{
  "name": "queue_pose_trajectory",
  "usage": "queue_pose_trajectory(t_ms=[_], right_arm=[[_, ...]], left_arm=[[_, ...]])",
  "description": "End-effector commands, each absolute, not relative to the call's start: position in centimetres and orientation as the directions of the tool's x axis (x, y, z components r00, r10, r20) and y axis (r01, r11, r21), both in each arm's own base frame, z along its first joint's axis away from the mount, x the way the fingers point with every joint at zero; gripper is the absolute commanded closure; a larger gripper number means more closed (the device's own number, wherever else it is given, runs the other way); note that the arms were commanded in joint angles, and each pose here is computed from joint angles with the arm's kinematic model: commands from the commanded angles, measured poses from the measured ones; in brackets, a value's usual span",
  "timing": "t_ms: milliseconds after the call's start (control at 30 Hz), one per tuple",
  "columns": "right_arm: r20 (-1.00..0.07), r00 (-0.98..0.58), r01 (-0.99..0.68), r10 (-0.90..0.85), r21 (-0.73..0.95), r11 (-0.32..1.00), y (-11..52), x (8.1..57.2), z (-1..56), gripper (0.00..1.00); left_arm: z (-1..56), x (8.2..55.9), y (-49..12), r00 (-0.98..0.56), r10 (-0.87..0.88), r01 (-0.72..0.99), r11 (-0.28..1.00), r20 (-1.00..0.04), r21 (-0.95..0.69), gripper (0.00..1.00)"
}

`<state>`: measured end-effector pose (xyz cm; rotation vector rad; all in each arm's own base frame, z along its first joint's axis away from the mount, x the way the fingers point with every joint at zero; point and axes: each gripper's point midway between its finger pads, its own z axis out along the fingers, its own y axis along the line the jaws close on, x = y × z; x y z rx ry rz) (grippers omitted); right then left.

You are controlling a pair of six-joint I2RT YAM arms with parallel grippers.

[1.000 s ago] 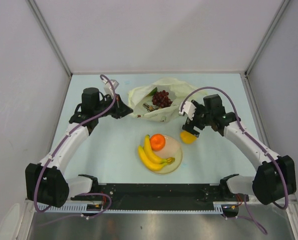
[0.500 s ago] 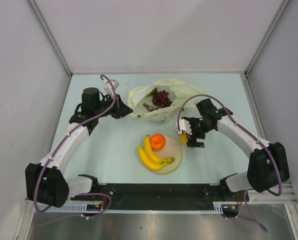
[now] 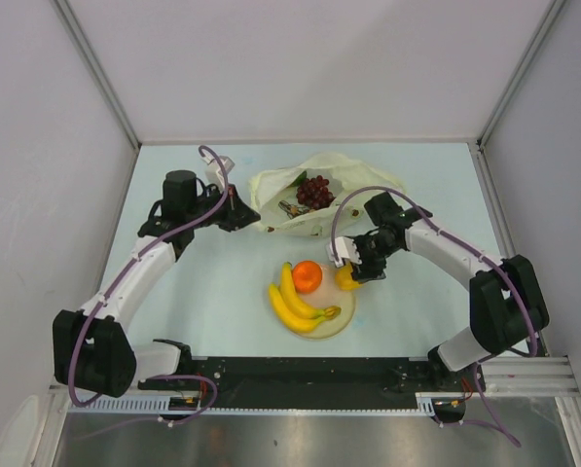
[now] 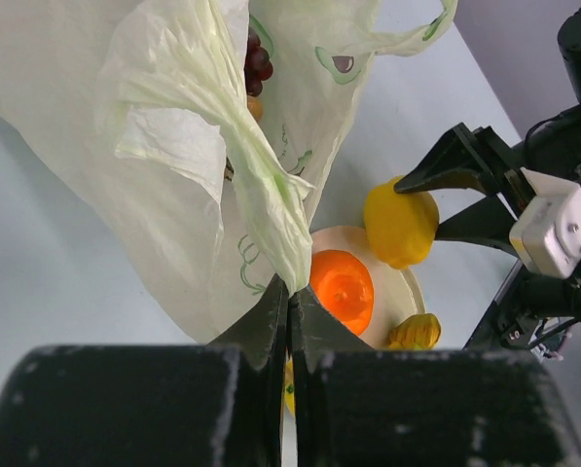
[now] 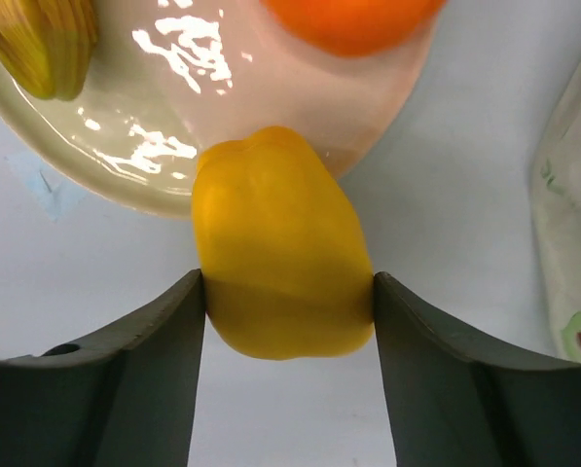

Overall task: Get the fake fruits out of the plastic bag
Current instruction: Pick up the fake fruit from the center of the board, then place the fake fruit on the plate.

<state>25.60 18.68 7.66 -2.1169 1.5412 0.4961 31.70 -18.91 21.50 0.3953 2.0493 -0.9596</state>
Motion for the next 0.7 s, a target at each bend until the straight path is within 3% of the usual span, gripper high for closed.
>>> queue_pose_trajectory(t_ms=[0,100,467,667], right_arm=[[-0.546,0.375,-0.923,-0.750,-0.141,-0.359,20.6,23.3,8.6,0.54],[-0.518,0.396,-0.915,-0.758,-0.157,-0.372,20.6,23.2,8.8,0.64],[-0.542,0.459,-0.882,-0.704,-0.183,-0.433,23.8,20.5,10.8,0.60],[-0.502,0.476,-0.879,-0.722,-0.250,-0.406,26.7,22.8,9.1,0.59]], left_arm=[[23.0,32.4,-19.2,-0.574,-0.055,0.599,0.653,-0.817,-0.464,0.97],[23.2,32.7,-19.4,-0.572,-0.058,0.602,0.648,-0.818,-0.467,0.97],[23.5,32.5,-19.4,-0.566,-0.065,0.606,0.643,-0.822,-0.468,0.97],[23.5,32.1,-19.4,-0.563,-0.063,0.609,0.642,-0.824,-0.466,0.97]])
